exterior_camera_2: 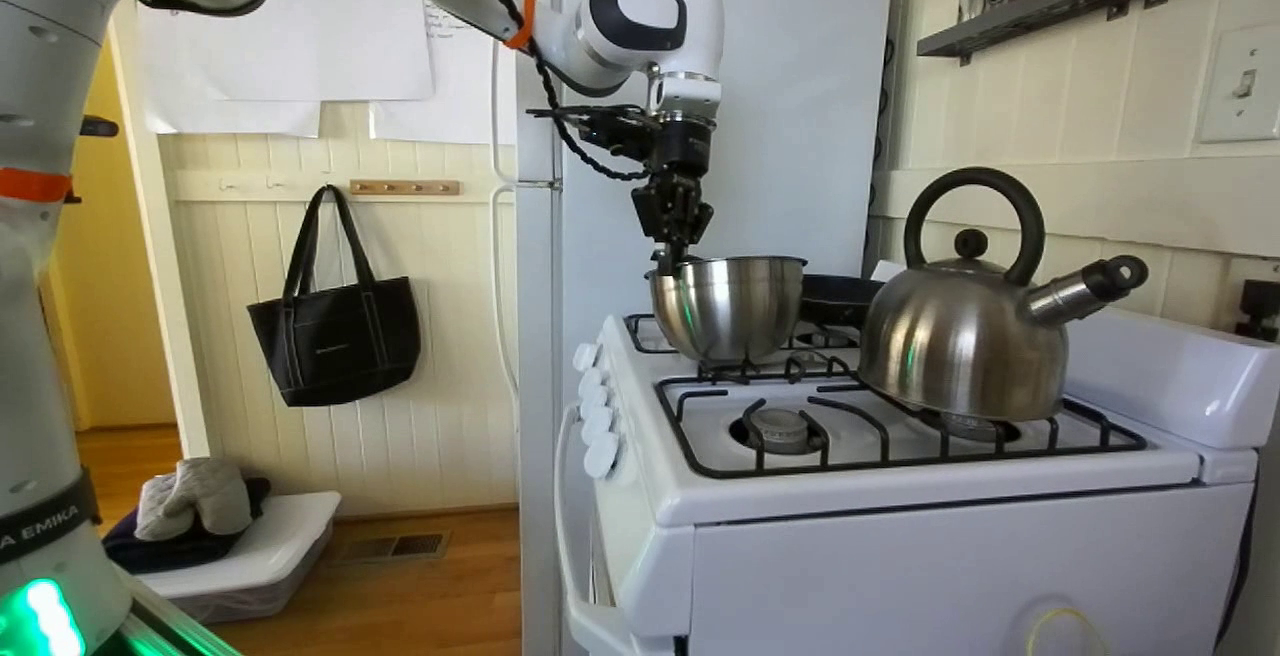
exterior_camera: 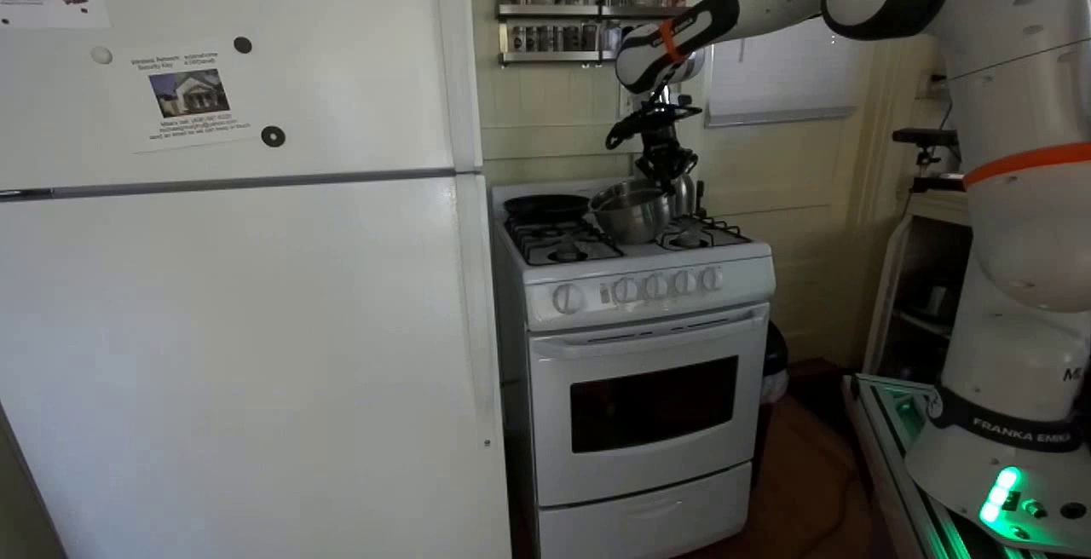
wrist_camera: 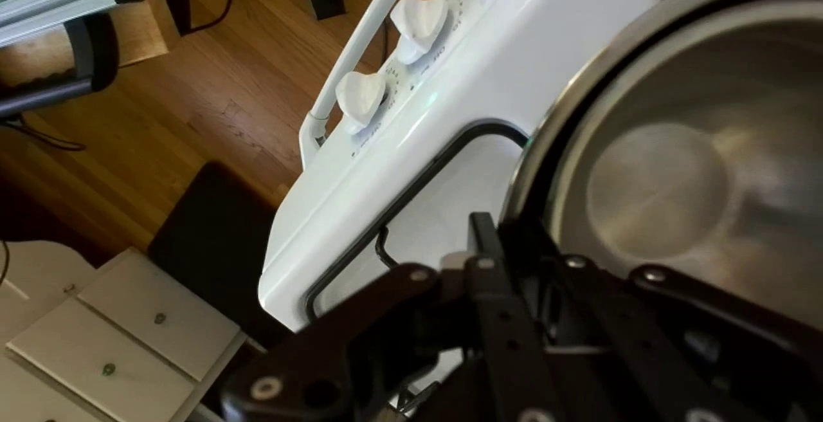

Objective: Put the silver bowl in the pan

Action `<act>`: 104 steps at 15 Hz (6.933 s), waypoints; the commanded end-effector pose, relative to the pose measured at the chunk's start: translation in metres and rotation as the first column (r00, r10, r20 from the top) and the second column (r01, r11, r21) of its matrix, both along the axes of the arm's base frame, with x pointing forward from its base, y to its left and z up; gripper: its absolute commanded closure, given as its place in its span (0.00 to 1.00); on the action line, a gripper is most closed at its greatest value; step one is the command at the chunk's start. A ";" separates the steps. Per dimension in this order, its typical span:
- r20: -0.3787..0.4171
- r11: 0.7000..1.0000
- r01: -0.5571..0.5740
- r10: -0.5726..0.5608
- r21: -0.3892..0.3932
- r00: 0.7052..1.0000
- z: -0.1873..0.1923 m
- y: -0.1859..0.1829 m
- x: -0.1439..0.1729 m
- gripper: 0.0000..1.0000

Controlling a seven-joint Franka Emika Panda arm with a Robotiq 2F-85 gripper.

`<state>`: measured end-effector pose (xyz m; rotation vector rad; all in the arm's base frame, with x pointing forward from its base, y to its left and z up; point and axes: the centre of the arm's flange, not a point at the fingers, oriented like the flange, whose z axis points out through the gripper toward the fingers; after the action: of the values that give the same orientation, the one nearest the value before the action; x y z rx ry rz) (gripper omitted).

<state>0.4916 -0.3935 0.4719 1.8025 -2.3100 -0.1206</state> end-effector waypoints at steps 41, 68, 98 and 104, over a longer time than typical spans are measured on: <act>-0.053 0.977 0.187 -0.193 -0.098 0.980 -0.046 0.007 0.020 0.45; 0.347 0.919 0.222 -0.103 -0.325 0.932 0.117 0.054 0.061 0.96; 0.428 0.879 0.414 -0.287 -0.239 0.857 0.066 -0.007 0.239 0.96; 0.420 0.860 0.467 -0.353 -0.207 0.836 0.050 -0.017 0.243 0.96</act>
<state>0.6831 -0.3834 0.4946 1.2752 -2.7050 0.5261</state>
